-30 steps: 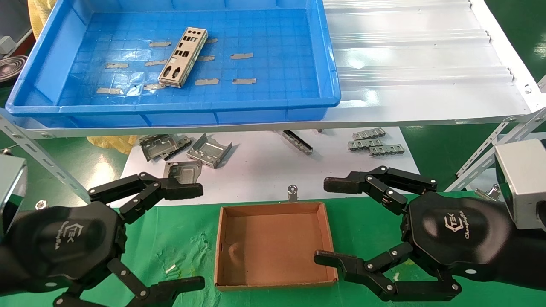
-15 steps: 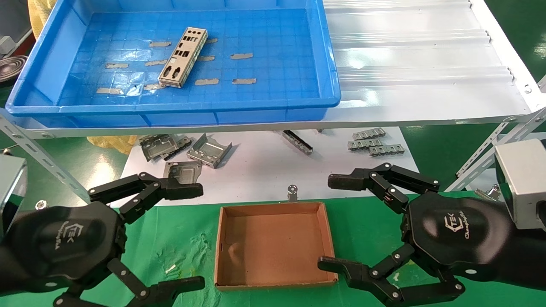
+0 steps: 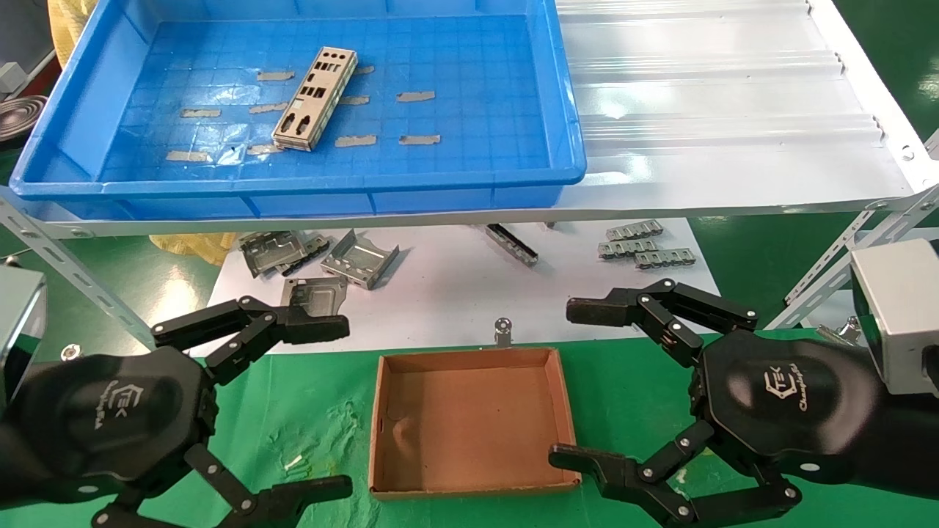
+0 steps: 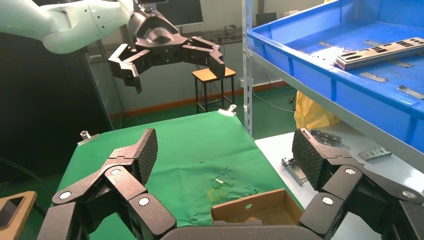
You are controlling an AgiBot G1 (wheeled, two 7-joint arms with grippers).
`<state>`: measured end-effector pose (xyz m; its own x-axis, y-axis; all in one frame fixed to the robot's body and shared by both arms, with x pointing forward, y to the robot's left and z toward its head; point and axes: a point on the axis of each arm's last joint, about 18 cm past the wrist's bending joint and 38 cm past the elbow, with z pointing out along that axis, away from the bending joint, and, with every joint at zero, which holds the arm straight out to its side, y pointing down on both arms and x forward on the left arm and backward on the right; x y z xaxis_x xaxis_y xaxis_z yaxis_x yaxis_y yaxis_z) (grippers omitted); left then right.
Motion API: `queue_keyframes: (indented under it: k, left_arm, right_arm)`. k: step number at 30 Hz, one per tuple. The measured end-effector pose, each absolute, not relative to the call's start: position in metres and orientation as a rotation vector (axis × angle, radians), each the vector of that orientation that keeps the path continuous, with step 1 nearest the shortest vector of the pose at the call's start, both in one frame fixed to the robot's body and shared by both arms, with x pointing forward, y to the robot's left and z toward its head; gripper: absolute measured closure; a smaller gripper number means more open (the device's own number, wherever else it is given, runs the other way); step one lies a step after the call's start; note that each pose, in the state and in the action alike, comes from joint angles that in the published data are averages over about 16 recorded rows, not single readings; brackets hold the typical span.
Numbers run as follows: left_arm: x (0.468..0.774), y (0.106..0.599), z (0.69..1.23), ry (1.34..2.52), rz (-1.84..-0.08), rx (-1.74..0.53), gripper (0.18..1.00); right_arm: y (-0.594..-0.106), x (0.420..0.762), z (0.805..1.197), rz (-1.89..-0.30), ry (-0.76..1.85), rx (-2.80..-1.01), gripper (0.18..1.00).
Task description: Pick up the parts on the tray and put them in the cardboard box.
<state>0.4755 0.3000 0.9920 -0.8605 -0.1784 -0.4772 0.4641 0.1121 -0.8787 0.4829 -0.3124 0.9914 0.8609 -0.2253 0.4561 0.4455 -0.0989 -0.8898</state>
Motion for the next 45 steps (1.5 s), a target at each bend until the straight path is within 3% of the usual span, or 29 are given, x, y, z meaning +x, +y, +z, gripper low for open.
queue_keyframes:
  k: [10,22,34,45]
  left_arm:
    - [0.4755,0.3000,0.9920,1.925,-1.799,0.277,0.184]
    - [0.4755,0.3000,0.9920,1.925,-1.799,0.277,0.184]
    - [0.4755,0.3000,0.9920,1.925,-1.799,0.277,0.184]
    - [0.4755,0.3000,0.9920,1.925,-1.799,0.277,0.184]
  right_arm:
    - [-0.3124,0.4829,0.9914,-0.568,-0.178,-1.574,0.183]
    - [-0.3124,0.4829,0.9914,-0.568,-0.178,-1.574,0.259]
    - [-0.3124,0.4829,0.9914,-0.568,-0.178,-1.574,0.480]
    - [-0.3124,0.4829,0.9914,-0.568,-0.178,-1.574,0.744]
